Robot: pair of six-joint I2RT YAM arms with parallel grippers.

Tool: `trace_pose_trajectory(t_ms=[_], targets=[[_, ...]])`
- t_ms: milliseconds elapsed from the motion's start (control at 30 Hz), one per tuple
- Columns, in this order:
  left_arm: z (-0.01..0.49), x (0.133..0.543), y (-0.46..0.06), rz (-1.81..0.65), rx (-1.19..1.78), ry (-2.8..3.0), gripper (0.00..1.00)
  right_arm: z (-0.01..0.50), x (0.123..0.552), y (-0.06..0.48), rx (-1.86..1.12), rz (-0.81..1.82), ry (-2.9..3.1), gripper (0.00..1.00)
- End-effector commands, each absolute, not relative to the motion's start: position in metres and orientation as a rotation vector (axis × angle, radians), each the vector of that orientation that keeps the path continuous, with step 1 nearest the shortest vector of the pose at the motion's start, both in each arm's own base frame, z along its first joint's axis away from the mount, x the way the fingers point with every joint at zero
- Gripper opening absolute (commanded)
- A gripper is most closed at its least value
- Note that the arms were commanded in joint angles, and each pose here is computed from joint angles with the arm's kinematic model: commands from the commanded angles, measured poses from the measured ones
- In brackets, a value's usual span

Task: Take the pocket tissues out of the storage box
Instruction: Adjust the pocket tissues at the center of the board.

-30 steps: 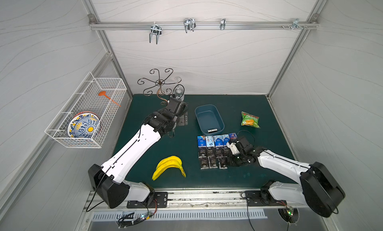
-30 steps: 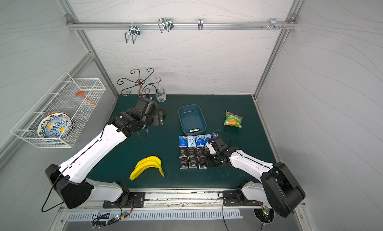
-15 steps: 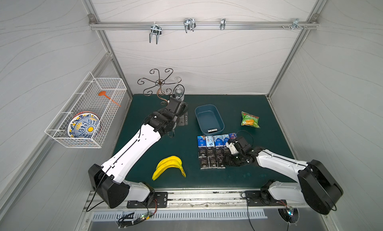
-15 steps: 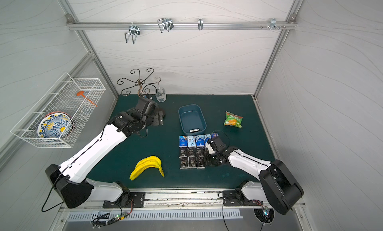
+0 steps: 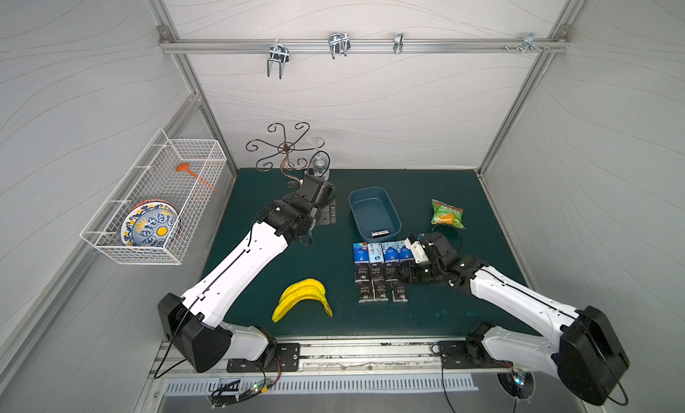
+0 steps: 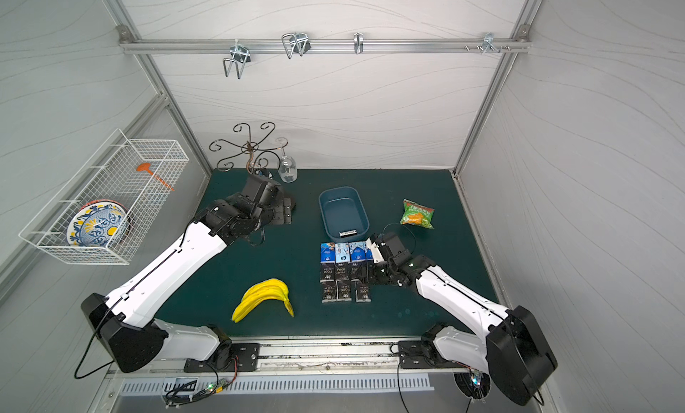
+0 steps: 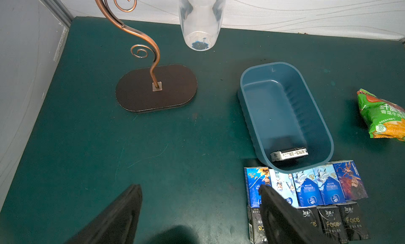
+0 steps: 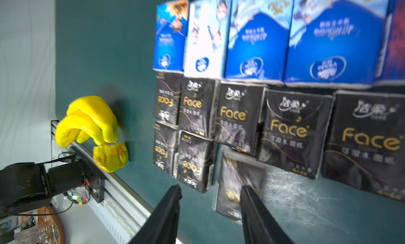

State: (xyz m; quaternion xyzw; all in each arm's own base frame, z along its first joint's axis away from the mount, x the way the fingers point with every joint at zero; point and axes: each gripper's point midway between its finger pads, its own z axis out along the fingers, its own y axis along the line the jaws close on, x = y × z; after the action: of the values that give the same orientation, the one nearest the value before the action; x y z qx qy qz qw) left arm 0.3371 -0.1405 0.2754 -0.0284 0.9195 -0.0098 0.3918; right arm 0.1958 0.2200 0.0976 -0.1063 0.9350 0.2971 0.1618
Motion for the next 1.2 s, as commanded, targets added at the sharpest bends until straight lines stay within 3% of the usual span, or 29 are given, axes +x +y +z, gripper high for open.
trace_pose_trajectory(t_ms=[0,567,1167], targets=[[0.296,0.345,-0.141,-0.042,-0.090,2.270,0.88,0.095,0.191,0.214,-0.302,0.801,2.705,0.49],[0.289,0.346,-0.145,-0.057,-0.091,2.285,0.87,0.035,0.162,0.181,-0.218,0.671,2.841,0.44],[0.287,0.346,-0.145,-0.054,-0.095,2.290,0.87,0.031,0.167,0.197,-0.333,0.731,2.822,0.40]])
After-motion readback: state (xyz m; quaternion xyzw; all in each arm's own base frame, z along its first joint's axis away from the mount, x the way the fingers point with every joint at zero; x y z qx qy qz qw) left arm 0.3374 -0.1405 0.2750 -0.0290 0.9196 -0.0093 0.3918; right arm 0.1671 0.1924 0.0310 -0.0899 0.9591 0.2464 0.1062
